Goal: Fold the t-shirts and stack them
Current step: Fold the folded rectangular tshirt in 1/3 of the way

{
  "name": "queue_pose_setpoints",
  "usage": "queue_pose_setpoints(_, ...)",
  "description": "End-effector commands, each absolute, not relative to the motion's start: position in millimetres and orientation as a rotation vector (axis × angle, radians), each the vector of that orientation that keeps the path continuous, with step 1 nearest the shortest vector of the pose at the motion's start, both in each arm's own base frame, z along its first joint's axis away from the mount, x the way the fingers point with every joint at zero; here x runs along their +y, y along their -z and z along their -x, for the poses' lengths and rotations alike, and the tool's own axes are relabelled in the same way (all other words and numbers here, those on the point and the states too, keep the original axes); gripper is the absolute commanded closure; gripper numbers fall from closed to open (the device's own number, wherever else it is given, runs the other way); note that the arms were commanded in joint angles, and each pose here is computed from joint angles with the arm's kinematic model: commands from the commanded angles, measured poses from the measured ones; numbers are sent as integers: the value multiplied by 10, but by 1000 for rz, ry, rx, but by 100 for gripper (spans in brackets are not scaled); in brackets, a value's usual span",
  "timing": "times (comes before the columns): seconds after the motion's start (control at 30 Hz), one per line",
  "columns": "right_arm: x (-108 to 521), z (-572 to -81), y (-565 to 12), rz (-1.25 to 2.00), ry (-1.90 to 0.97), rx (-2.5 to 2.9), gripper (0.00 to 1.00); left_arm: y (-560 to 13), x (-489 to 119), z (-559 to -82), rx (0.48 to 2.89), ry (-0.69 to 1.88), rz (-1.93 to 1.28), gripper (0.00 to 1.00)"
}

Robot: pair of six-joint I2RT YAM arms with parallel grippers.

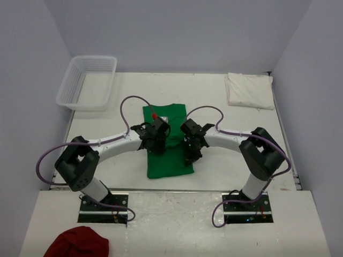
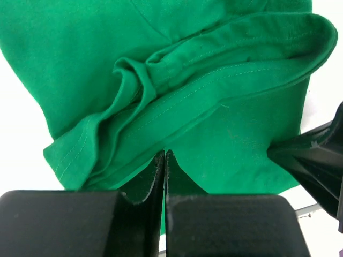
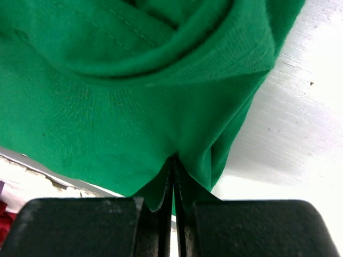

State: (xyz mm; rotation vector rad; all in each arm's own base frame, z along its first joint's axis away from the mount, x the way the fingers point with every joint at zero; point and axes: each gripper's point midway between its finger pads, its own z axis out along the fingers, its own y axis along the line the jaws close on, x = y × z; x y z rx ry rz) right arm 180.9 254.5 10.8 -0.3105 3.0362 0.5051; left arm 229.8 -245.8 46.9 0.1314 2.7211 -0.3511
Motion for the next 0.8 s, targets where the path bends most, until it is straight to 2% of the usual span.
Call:
queue_pose_setpoints(0.0,2636,-1885,-45,308,-521,3011,100,-536,-2566,-2450,2651,383,-164,100)
queue_pose_setpoints(0.33,2567,-1794,65,295,-502,3043,100,-584,-2569,-2859,2552,258,-204,100)
queue_pose_setpoints(0.6,2557,-1745,133,294,-491,3063,100,-861,-2355,-3460,2460,194,-113,100)
queue_pose_setpoints(0.77,2589,-1767,131,303,-489,3065,100,-809,-2089,-3837,2468,142,-59,100)
